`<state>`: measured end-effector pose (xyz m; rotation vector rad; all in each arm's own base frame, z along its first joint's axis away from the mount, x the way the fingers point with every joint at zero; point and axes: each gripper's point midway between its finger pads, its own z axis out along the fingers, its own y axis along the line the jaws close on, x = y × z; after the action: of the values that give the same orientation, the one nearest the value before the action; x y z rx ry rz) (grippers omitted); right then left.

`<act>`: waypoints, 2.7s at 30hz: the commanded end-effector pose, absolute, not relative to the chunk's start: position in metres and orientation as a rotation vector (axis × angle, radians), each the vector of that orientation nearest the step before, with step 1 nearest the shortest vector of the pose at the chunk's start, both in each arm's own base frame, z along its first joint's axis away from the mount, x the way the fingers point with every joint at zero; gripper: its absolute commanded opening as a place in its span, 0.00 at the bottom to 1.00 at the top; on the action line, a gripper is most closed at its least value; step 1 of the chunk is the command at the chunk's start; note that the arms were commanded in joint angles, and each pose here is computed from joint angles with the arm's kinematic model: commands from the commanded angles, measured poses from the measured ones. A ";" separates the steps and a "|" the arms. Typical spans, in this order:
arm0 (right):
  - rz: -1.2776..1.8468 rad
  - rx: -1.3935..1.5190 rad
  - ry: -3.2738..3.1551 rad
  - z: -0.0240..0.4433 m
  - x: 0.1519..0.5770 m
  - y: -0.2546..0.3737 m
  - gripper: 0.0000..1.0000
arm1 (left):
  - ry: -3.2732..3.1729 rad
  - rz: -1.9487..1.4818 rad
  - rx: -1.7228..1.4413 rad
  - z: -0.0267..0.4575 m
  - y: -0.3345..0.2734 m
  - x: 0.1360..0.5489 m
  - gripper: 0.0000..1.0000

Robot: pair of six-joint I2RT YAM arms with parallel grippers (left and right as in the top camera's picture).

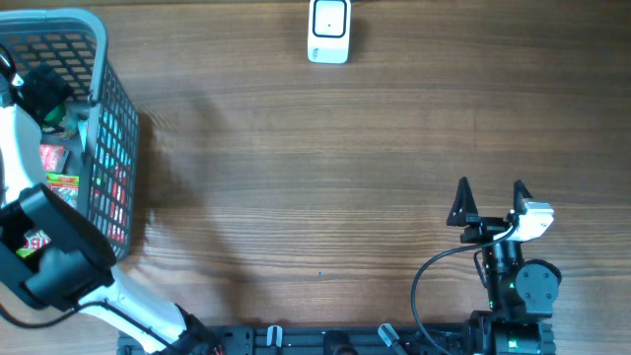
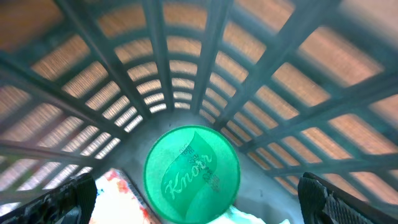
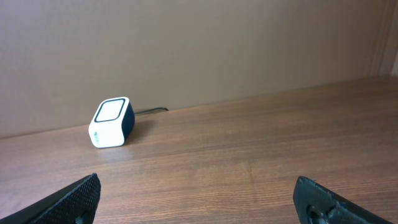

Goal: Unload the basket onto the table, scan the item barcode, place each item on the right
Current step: 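Grasp the Knorr jar by its green cap and lift it out, then carry the jar to the scanner and hold it under it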

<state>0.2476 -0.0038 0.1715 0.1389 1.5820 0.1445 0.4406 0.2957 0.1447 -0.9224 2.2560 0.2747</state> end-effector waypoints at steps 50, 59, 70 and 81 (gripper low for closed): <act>0.142 0.151 1.573 0.173 0.247 -0.005 1.00 | 2.061 -0.604 -0.228 0.381 -0.039 0.388 0.61; 0.143 0.151 1.573 0.173 0.247 -0.005 1.00 | 2.388 -0.592 0.551 0.254 -0.185 0.386 0.61; 0.143 0.151 1.573 0.173 0.247 -0.005 1.00 | 2.813 -0.449 0.285 0.134 -0.241 0.367 0.58; 0.142 0.151 1.573 0.173 0.247 -0.005 1.00 | 2.502 -0.081 -1.273 0.054 -0.254 0.352 0.60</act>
<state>0.2476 -0.0039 0.1715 0.1392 1.5819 0.1442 0.3441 -0.2643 0.0621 -0.8960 2.7569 -0.1439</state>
